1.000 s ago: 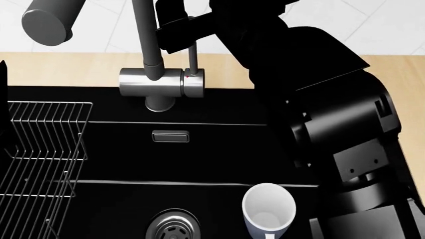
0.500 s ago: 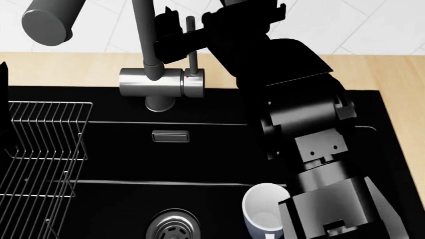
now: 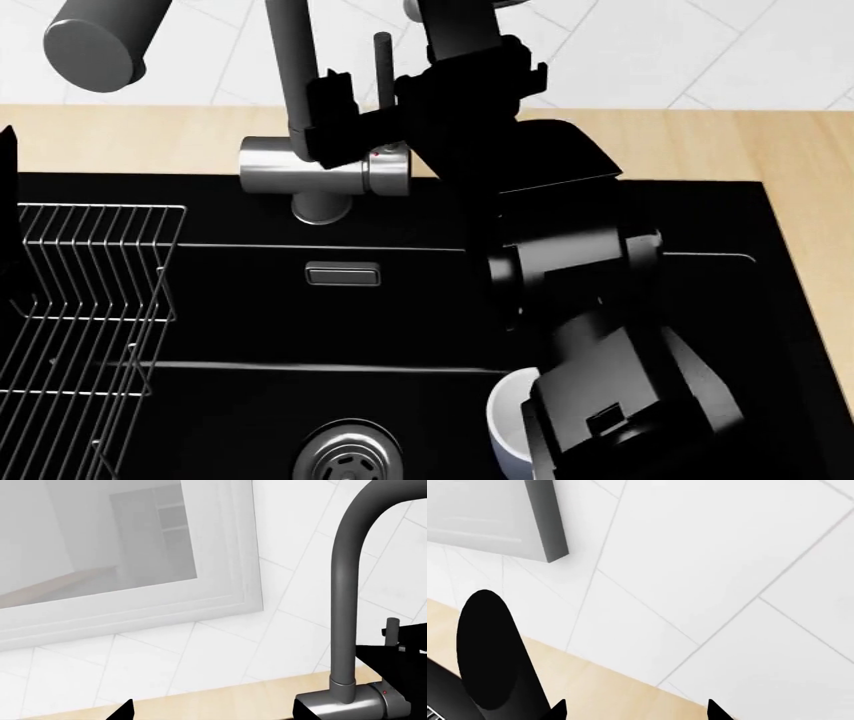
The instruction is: Turn on the sink faucet.
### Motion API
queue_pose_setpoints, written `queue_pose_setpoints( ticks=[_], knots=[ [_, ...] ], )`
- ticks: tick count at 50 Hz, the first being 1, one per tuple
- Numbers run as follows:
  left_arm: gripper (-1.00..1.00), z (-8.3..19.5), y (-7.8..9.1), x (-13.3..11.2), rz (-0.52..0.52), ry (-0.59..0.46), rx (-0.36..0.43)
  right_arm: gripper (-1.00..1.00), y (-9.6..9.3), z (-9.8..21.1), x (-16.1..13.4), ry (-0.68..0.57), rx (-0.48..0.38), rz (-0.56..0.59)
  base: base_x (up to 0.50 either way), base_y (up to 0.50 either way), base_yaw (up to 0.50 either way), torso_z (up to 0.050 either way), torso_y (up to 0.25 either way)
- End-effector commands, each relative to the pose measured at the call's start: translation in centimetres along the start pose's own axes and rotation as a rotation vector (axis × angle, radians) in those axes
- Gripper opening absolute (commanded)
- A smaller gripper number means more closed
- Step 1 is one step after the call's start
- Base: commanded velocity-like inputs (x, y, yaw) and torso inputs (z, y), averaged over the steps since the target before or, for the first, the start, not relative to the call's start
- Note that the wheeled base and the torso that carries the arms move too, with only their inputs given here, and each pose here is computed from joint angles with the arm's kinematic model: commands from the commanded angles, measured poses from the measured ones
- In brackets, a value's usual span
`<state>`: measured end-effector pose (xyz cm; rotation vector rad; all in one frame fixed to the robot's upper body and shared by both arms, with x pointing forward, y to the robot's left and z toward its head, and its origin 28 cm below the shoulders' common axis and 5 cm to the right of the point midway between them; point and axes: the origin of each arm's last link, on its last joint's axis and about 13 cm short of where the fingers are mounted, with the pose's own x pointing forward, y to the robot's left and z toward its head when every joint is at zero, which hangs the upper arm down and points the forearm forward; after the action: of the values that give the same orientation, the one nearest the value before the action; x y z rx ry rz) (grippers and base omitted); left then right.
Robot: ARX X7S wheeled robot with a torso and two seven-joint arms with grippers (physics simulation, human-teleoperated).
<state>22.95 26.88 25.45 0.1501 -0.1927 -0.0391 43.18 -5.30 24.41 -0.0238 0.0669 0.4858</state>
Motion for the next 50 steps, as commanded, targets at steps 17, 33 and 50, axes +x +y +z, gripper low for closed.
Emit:
queue_pose_setpoints(
  ticks=[17,33,50],
  knots=[
    [1.0,0.0,0.0,0.0,-0.006,0.015,0.006,1.0,-1.3,-2.3,-0.3,0.036,0.058,-0.074,0.0,0.0,0.0,0.0,0.0],
    [1.0,-3.4,0.9,0.1,-0.017,0.069,0.019,1.0,-4.5,-2.2,-1.7,-0.046,0.145,-0.196,0.0,0.0,0.0,0.0,0.0],
    [1.0,-3.9,0.9,-0.9,-0.024,0.059,0.016,1.0,-5.5,-1.4,-2.3,-0.096,0.168,-0.244,0.0,0.0,0.0,0.0,0.0]
  ],
)
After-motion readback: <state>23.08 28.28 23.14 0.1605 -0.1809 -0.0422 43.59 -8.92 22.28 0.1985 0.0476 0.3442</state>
